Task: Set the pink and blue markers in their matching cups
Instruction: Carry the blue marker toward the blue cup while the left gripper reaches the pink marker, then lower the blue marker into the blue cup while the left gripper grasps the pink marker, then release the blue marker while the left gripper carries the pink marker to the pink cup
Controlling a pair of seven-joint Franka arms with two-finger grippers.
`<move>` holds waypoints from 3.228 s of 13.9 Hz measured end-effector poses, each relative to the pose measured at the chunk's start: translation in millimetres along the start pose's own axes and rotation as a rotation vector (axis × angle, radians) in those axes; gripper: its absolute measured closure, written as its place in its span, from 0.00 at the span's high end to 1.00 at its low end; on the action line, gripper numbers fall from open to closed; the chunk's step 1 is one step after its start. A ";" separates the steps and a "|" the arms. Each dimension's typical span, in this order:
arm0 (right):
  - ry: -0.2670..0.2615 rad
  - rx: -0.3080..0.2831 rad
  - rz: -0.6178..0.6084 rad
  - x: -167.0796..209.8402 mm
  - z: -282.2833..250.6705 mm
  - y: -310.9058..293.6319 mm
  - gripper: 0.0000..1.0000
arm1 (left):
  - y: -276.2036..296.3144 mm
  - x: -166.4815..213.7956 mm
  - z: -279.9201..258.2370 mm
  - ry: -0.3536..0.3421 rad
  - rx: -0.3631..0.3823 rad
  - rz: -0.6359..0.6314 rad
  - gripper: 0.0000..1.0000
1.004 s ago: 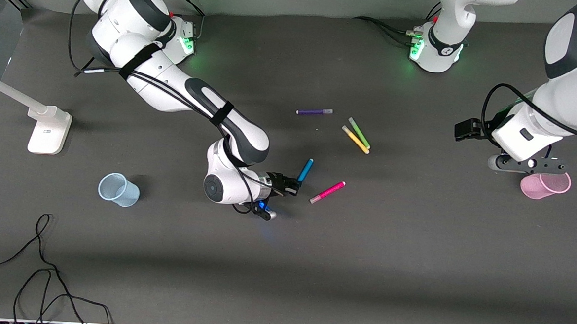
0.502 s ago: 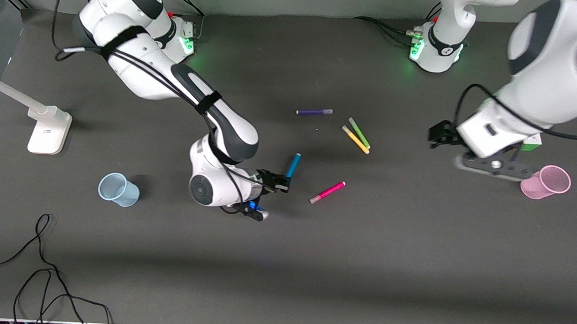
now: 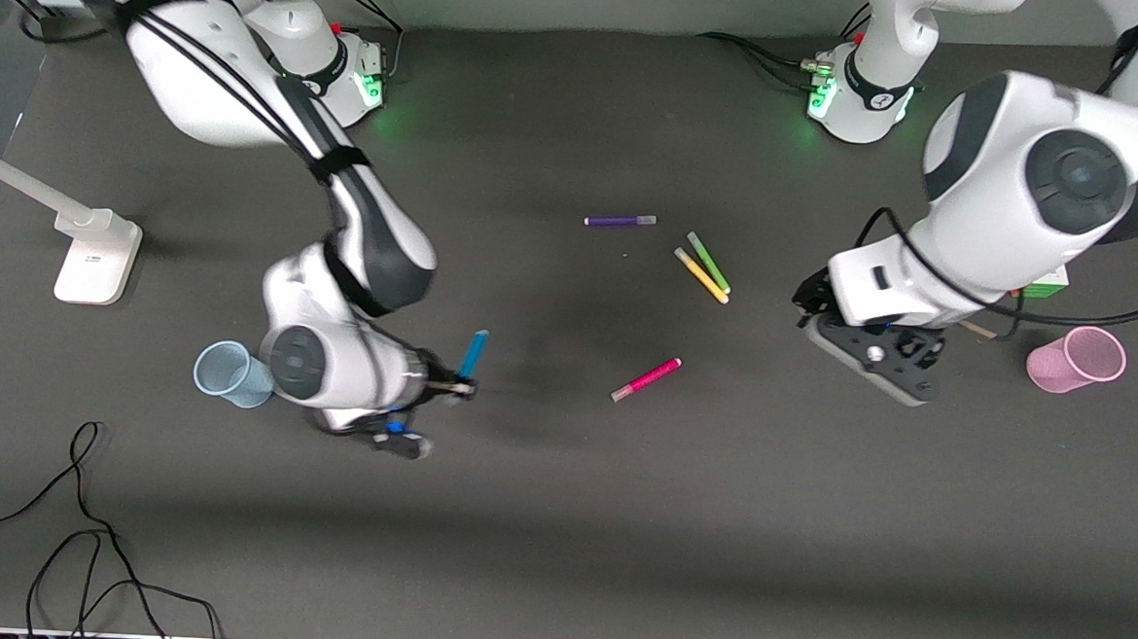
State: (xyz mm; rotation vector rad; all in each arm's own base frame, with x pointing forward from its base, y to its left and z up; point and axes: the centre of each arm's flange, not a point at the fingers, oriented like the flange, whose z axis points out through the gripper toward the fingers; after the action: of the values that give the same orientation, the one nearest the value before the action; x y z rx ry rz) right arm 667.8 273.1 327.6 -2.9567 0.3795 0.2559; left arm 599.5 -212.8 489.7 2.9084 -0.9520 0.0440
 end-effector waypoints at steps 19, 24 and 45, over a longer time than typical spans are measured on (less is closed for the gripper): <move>0.460 -0.242 -0.500 7.4 -130.0 294.9 0.20 | 121.1 62.6 259.7 -0.075 -0.001 0.415 0.96; 0.543 -0.220 -0.493 -14.1 -71.5 308.5 0.20 | 135.9 64.0 301.6 -0.060 0.035 0.474 0.93; 0.529 -0.170 -0.445 -41.6 -28.3 317.4 1.00 | 143.3 68.2 324.0 -0.049 0.122 0.514 0.18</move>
State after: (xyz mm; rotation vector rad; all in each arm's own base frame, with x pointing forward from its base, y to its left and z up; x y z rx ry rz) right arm 549.3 -25.5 323.0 -3.1297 -0.2683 -0.5784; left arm 570.4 -396.0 180.2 2.6900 -1.7322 0.0632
